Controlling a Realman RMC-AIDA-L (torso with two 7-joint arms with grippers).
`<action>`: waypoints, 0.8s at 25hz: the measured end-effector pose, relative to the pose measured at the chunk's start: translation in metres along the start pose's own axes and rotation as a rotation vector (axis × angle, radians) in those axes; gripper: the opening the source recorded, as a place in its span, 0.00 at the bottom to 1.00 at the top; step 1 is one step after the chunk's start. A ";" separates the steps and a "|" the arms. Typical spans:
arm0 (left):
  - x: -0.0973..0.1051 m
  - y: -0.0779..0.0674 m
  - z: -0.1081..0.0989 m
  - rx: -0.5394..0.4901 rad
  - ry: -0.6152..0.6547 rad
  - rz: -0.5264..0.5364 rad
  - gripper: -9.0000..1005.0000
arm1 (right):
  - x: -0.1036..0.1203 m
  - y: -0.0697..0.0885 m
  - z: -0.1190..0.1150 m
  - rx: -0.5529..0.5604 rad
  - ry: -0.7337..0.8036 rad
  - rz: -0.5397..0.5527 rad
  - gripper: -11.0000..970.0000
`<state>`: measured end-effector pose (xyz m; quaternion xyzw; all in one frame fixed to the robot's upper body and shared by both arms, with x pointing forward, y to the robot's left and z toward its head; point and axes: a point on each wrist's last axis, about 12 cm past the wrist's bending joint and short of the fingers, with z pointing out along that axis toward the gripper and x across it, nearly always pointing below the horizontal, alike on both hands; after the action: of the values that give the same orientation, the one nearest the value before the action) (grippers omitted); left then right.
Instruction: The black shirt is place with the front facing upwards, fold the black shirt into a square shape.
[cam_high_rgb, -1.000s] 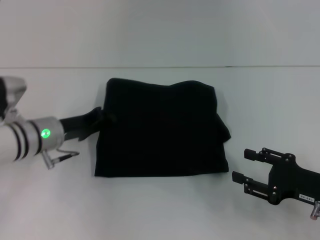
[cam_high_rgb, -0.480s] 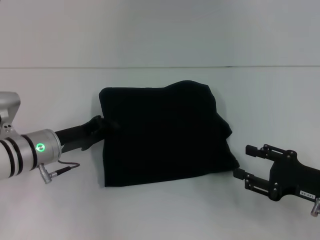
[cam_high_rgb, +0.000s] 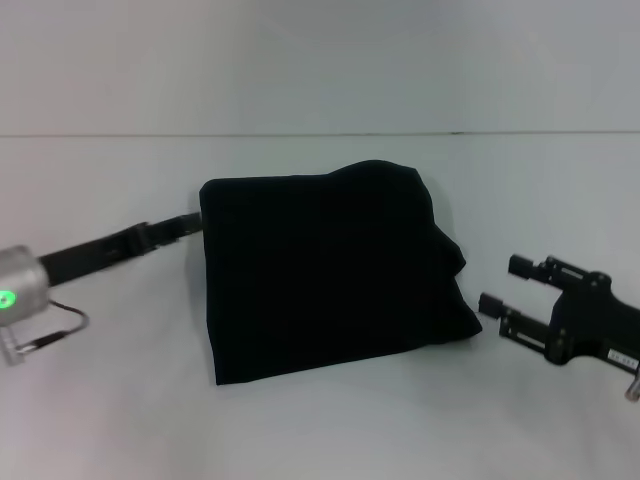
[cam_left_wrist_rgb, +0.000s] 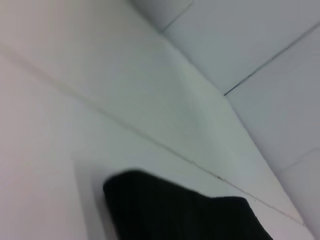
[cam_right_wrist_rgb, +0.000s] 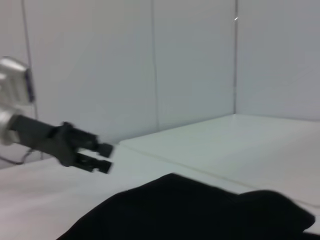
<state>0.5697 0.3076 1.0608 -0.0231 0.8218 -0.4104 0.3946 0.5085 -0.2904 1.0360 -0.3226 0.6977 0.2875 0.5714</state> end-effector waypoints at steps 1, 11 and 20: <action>-0.003 0.001 -0.006 0.003 -0.007 0.049 0.49 | -0.001 -0.001 0.001 0.009 -0.007 0.001 0.71; 0.034 -0.030 -0.040 0.334 -0.001 0.702 0.85 | 0.007 0.010 0.012 -0.007 -0.008 -0.108 0.72; 0.077 -0.020 -0.050 0.289 0.043 0.770 0.95 | 0.035 0.026 -0.007 0.054 0.050 -0.072 0.72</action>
<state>0.4776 0.2996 1.0434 0.3505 0.7123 -0.3444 0.5012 0.4794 -0.2841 1.0035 -0.3391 0.7072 0.2398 0.5722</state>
